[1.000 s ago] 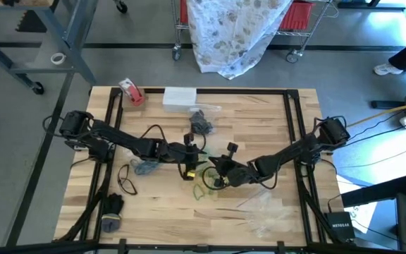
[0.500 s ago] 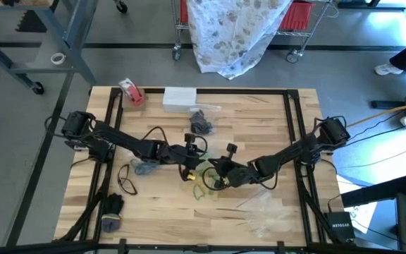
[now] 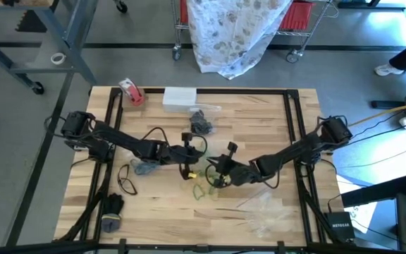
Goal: Sort rubber bands
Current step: Open the transparent zip bag, then put the green rubber band into the transparent zip bag
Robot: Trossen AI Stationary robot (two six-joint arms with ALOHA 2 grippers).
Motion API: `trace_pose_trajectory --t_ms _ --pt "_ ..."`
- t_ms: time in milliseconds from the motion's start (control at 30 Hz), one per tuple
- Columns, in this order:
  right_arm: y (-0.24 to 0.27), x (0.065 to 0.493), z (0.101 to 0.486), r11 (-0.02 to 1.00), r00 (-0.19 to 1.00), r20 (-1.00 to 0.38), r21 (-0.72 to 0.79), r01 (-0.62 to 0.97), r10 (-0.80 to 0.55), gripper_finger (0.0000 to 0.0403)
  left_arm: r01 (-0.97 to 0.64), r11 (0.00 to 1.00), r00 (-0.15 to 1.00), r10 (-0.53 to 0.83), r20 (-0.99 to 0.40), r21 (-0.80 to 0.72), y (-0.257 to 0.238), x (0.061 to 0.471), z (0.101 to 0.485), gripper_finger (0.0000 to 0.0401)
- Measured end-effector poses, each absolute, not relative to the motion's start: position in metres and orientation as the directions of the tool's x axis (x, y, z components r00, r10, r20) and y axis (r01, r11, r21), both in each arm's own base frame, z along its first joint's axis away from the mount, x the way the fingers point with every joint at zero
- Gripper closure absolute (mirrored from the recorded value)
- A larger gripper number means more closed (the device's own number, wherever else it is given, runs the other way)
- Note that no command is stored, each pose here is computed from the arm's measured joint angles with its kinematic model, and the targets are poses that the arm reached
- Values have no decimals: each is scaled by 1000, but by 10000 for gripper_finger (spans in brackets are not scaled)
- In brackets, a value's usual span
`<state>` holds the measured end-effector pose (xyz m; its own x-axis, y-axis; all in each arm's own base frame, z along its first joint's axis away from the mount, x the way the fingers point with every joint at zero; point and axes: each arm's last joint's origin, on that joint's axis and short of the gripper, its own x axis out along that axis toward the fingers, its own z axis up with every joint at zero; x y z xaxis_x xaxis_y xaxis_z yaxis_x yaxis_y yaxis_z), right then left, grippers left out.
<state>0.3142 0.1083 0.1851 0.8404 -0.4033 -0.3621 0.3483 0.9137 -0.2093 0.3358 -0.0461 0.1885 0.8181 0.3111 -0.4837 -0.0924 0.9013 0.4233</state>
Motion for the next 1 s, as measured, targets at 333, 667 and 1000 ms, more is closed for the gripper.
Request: trace_pose_trajectory --t_ms 333,667,1000 --pt "119 276 225 966 864 -436 -60 250 -251 265 -358 878 725 475 -498 317 -51 283 238 400" --pt "123 284 160 917 693 -699 138 374 -177 259 -450 875 691 469 -550 180 -59 267 238 401" --pt "106 298 123 869 592 -782 141 474 -196 259 -458 864 645 485 -591 209 -65 278 214 401"
